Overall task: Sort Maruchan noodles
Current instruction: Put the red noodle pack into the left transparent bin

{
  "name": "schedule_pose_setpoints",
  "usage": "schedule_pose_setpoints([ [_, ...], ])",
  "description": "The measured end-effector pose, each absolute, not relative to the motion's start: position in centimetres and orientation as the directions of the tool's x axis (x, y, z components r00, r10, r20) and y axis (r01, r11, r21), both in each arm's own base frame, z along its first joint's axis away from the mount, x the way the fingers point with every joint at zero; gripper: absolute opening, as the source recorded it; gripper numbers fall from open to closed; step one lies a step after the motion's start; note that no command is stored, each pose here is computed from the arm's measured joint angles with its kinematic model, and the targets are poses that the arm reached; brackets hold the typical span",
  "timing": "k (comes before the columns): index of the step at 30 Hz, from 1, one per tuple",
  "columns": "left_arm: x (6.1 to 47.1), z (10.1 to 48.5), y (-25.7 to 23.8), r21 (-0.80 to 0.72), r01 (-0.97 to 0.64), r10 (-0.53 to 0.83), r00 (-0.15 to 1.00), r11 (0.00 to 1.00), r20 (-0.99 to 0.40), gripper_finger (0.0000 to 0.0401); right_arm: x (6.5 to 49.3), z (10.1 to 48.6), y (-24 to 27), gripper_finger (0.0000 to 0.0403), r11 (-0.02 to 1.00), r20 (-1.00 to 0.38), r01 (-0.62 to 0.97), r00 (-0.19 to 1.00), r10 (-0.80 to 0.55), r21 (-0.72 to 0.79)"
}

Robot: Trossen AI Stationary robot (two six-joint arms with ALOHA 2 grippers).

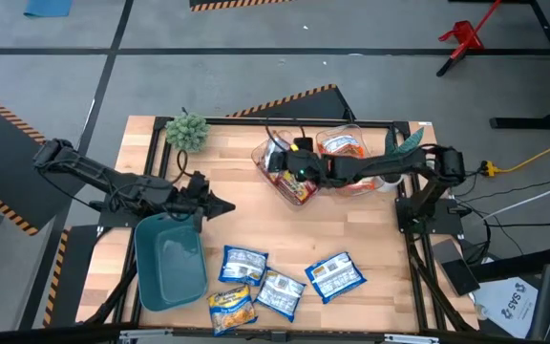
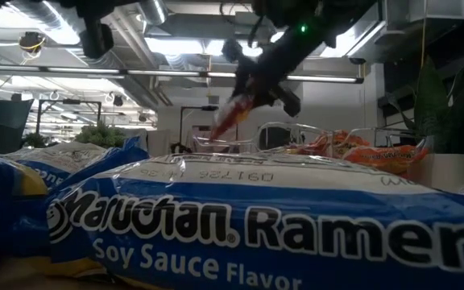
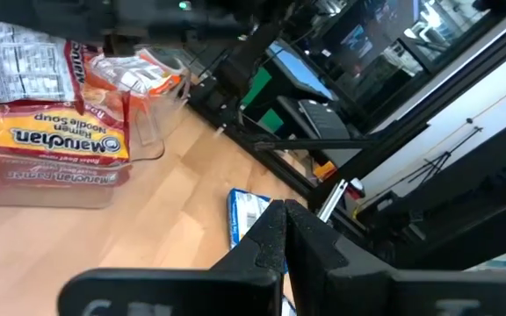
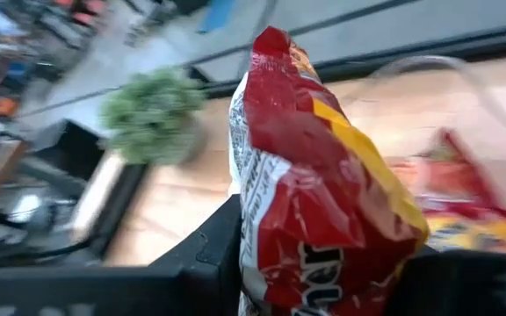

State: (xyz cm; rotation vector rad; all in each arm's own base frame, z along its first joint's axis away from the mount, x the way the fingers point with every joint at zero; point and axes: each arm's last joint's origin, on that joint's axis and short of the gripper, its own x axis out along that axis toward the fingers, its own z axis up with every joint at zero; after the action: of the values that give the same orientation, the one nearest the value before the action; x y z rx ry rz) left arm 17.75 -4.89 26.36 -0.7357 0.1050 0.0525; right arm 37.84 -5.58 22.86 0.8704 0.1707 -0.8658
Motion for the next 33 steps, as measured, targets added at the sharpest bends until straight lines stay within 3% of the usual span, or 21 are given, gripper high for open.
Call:
schedule_pose_setpoints([
  [11, 17.7, 25.8, -4.8, -0.641, -0.150, 0.052, 0.984, 0.752, -0.169, 0.0000, 39.0, 19.5, -7.4, 0.0114, 0.243, -0.493, 0.734, 0.626, -0.604, 0.634],
  [20, 17.7, 25.8, -4.7, -0.639, -0.159, 0.062, 0.983, 0.752, -0.171, 0.0000, 39.6, 18.1, -7.4, 0.0122, 0.293, -0.511, 0.750, 0.632, -0.582, 0.593],
  [30, 17.7, 25.8, -4.7, -0.637, -0.164, 0.068, 0.983, 0.753, -0.173, 0.0000, 39.0, 17.5, -7.6, 0.0260, 0.366, -0.576, 0.804, 0.592, -0.564, 0.468],
  [33, 17.7, 25.7, -4.7, -0.633, -0.171, 0.069, 0.981, 0.755, -0.183, 0.0000, 38.3, 18.1, -8.2, 0.0281, 0.394, -0.611, 0.816, 0.577, -0.541, 0.422],
])
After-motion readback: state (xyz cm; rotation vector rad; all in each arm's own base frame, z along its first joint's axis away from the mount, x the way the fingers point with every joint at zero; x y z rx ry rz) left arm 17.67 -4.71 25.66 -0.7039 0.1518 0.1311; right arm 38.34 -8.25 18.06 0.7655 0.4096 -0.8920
